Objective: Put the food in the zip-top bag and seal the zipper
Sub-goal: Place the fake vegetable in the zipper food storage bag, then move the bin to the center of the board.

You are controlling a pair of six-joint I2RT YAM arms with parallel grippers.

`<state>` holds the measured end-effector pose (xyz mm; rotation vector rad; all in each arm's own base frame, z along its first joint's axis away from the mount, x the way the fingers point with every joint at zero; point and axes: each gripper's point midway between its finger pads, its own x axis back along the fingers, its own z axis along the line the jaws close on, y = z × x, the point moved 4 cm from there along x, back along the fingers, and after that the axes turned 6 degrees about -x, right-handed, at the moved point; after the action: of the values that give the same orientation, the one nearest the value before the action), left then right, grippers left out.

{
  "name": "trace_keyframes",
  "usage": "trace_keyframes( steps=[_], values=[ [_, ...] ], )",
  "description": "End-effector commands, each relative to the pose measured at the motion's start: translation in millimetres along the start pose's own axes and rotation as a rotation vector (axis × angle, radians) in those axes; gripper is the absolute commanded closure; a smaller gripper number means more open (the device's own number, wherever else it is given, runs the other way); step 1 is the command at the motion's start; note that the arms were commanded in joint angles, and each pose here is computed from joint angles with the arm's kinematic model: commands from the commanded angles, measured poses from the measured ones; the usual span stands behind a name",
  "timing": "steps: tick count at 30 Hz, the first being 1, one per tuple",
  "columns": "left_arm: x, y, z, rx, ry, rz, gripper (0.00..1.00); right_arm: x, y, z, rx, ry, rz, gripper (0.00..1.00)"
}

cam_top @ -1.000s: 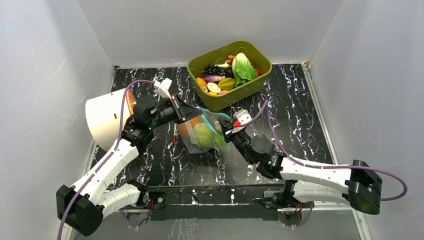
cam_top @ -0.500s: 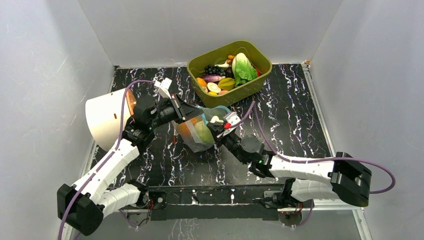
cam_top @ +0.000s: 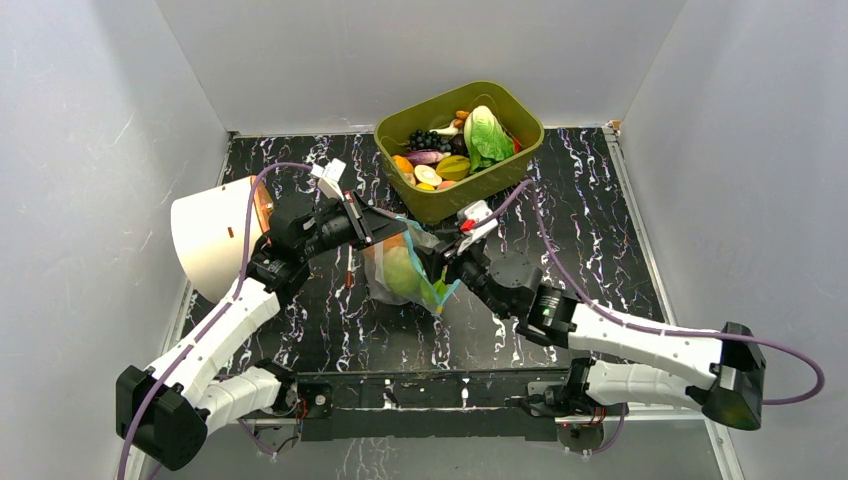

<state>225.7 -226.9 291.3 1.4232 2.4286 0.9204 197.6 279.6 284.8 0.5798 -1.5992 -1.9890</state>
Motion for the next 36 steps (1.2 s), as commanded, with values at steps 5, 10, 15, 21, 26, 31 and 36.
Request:
trace_keyframes(
  steps=[5, 10, 15, 21, 26, 31, 36],
  values=[
    [6, 8, -12, -0.088, -0.046, -0.036, 1.0, 19, 36, -9, -0.002, -0.11, 0.102, 0.41],
    [10, 7, -6, -0.166, -0.01, -0.034, 1.0, 11, 58, -30, 0.084, -0.202, 0.091, 0.38],
    [13, 3, -2, -0.238, 0.001, -0.015, 1.0, -14, 66, -63, 0.056, -0.209, 0.134, 0.38],
    [14, -4, 6, -0.347, -0.008, 0.029, 1.0, -57, 70, -118, 0.039, -0.32, 0.17, 0.38],
    [17, -8, 11, -0.445, -0.008, 0.063, 1.0, -104, 67, -162, 0.061, -0.423, 0.212, 0.39],
    [18, -13, 16, -0.518, -0.018, 0.093, 1.0, -156, 59, -196, 0.104, -0.459, 0.259, 0.4],
    [18, -14, 17, -0.572, -0.027, 0.113, 1.0, -202, 48, -231, 0.183, -0.46, 0.316, 0.4]
  ],
)
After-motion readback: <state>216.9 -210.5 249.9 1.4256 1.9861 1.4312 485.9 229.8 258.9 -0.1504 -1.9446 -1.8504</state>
